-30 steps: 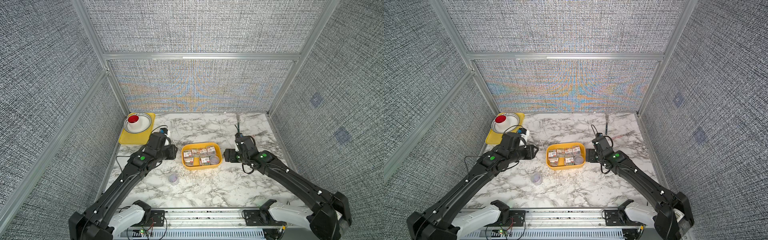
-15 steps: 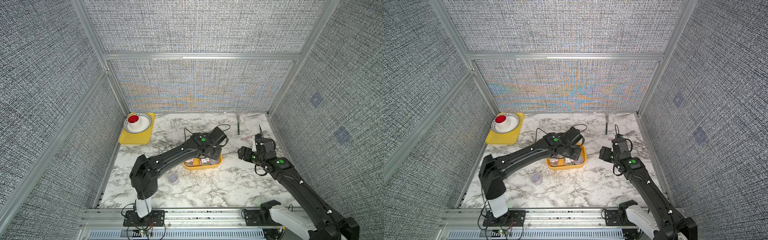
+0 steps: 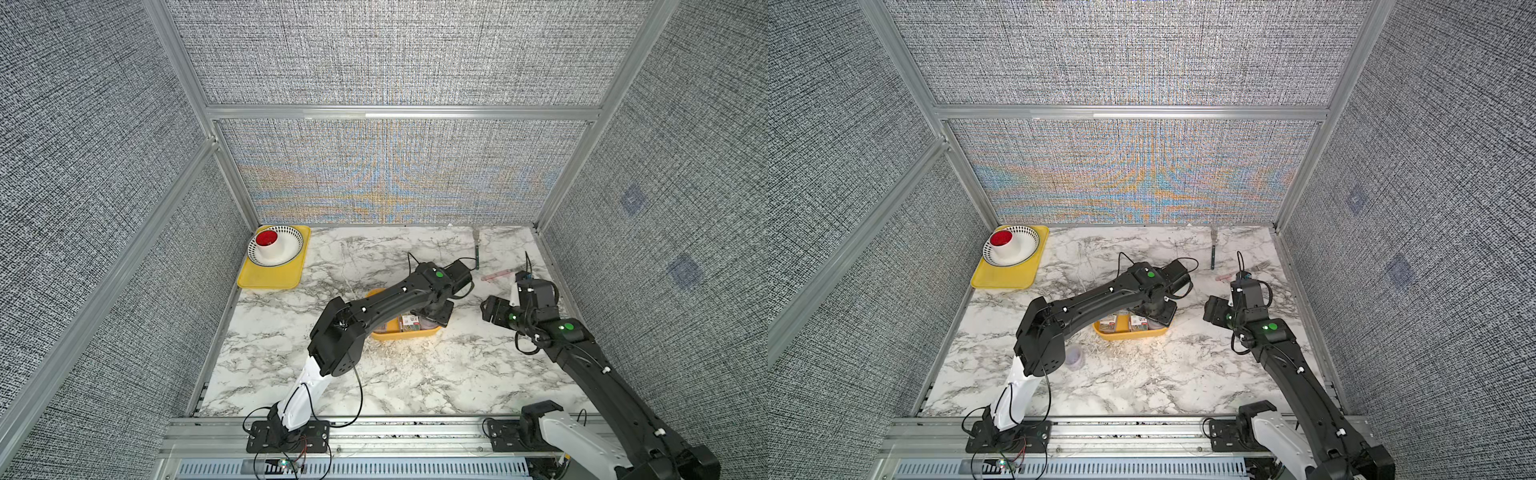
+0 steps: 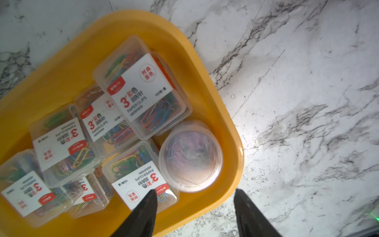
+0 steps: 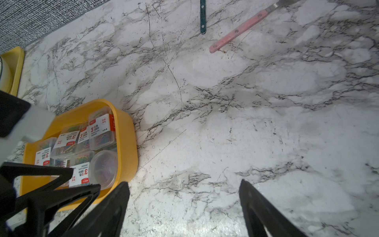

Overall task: Take the paper clips out of the storage box
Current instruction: Pick up the boxed paper clips from the storage box, then place the boxed paper clips at the center of the board, then pick up the boxed paper clips from the storage box.

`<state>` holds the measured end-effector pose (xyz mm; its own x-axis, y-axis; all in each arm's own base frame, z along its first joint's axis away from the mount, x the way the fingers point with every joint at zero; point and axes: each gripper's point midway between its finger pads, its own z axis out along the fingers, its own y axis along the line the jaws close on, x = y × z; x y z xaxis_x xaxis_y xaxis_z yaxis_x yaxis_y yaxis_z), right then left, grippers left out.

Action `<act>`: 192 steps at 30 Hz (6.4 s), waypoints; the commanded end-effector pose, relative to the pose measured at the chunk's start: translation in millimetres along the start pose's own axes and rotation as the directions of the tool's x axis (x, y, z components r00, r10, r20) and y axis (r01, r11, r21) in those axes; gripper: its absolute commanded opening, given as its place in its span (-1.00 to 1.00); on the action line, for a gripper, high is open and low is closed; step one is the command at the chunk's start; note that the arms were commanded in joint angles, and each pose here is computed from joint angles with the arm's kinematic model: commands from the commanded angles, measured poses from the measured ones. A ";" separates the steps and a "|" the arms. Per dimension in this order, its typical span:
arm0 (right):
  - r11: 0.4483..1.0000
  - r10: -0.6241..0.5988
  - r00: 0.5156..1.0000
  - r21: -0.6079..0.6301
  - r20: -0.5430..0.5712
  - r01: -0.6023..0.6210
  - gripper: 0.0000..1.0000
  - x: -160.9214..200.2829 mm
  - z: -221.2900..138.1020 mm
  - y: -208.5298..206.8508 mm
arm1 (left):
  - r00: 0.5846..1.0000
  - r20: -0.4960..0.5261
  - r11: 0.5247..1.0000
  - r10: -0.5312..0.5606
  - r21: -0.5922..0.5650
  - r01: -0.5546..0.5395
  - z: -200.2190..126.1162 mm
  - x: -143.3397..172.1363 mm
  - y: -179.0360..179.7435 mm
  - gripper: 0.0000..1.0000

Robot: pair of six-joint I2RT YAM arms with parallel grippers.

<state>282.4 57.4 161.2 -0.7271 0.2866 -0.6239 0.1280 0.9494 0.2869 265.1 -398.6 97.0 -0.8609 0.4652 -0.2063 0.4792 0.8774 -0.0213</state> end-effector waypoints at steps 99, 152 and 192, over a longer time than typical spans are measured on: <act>0.991 0.058 0.998 -0.122 -0.036 -0.062 0.71 2.0 -1.0 30.7 | 0.904 0.029 0.901 -0.426 -0.075 0.427 -42.6 287.6 147.1 -0.08; 0.992 0.035 0.998 -0.121 -0.044 -0.041 0.71 5.6 3.6 41.9 | 0.945 -0.031 0.924 -0.324 -0.225 0.310 -12.4 285.0 134.0 0.31; 0.987 -0.114 0.992 -0.124 -0.055 0.106 0.71 -4.1 -2.6 95.3 | 0.841 0.525 0.945 -0.130 -0.191 0.265 -176.2 88.4 221.5 0.53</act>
<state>296.0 144.5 195.5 -0.7677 0.2006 -0.6086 -0.0366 0.9345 0.3541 251.0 -141.1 234.8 -0.7452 0.1450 -0.6509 0.1316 0.9889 0.0696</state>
